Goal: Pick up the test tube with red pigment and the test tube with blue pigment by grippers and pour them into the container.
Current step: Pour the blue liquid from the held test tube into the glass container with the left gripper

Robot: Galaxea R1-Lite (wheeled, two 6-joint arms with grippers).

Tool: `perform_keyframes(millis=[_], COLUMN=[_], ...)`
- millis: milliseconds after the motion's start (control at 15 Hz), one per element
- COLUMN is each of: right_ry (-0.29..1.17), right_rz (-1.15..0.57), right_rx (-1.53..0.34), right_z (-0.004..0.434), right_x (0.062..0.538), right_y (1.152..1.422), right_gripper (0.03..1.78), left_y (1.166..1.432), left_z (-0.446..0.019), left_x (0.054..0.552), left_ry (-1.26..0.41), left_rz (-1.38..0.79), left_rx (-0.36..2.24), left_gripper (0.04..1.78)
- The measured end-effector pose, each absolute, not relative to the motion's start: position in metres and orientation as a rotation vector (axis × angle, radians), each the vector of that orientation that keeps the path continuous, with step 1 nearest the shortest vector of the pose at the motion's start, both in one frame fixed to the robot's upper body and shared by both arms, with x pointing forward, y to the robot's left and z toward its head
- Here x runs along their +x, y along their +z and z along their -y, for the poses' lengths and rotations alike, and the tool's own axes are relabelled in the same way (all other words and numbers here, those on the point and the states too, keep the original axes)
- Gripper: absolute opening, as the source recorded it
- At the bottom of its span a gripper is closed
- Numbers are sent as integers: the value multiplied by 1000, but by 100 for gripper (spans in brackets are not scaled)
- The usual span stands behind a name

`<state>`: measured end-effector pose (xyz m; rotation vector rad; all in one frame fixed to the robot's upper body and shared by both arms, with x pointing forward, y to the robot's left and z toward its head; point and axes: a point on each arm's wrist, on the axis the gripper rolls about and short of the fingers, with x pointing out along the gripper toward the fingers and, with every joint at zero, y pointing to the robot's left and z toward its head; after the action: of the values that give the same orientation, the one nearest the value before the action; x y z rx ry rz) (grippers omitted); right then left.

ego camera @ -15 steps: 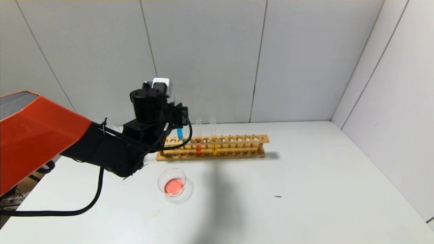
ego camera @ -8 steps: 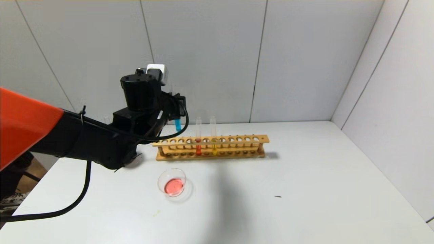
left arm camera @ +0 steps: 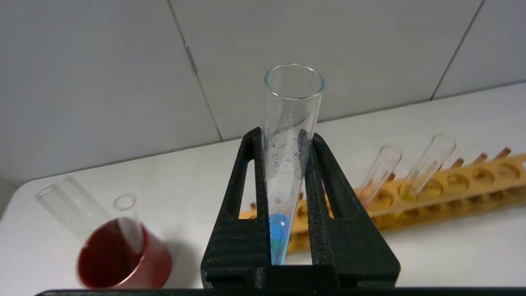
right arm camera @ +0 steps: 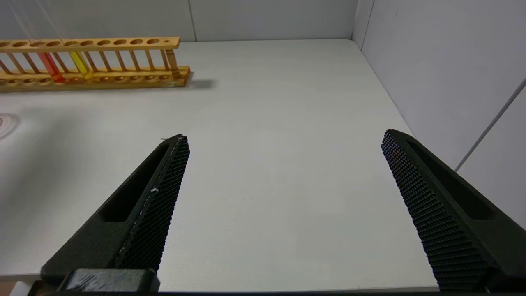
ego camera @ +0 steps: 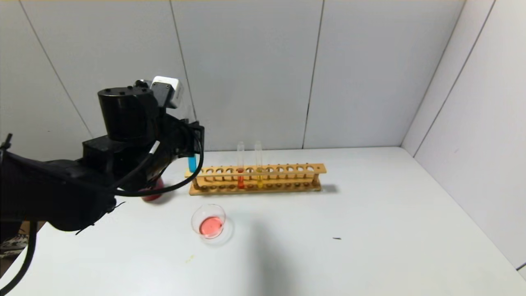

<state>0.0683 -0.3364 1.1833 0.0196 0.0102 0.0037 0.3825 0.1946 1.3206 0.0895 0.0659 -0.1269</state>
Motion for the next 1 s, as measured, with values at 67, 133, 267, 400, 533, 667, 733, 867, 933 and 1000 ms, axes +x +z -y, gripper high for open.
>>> perform_keyframes(millis=[67,133,267,400,533,667,733,867,933,1000], right_ry=[4,4,4,4,4,4,4,4,4,4], right_rz=[-10,-10,-11,-11,-11,-10,-10,-10,-10,-11], right_rx=[20,20,20,20,20,20,20,20,20,20], right_z=[336,336,336,336,336,336,336,336,336,336], right_x=[68,68,68,68,68,68,68,68,68,68], right_y=[1183,1183,1183,1183,1183,1183,1183,1183,1183,1183], right_gripper=[171,171,171,171,171,171,171,171,171,171], left_y=[1321,1321,1319,1315,1309,1304,1303,1299,1296,1295], left_z=[-201,-207,-218,-228,-237,-244,-247,-250,-251,-252], left_x=[374,366,352,339,326,317,314,310,308,308], left_ry=[-123,-117,-102,-88,-73,-64,-61,-62,-63,-66], left_rz=[-71,-75,-85,-106,-129,-144,-150,-163,-170,-174], left_rx=[110,137,180,231,286,333,343,383,411,441], left_gripper=[30,30,30,30,30,30,30,30,30,30])
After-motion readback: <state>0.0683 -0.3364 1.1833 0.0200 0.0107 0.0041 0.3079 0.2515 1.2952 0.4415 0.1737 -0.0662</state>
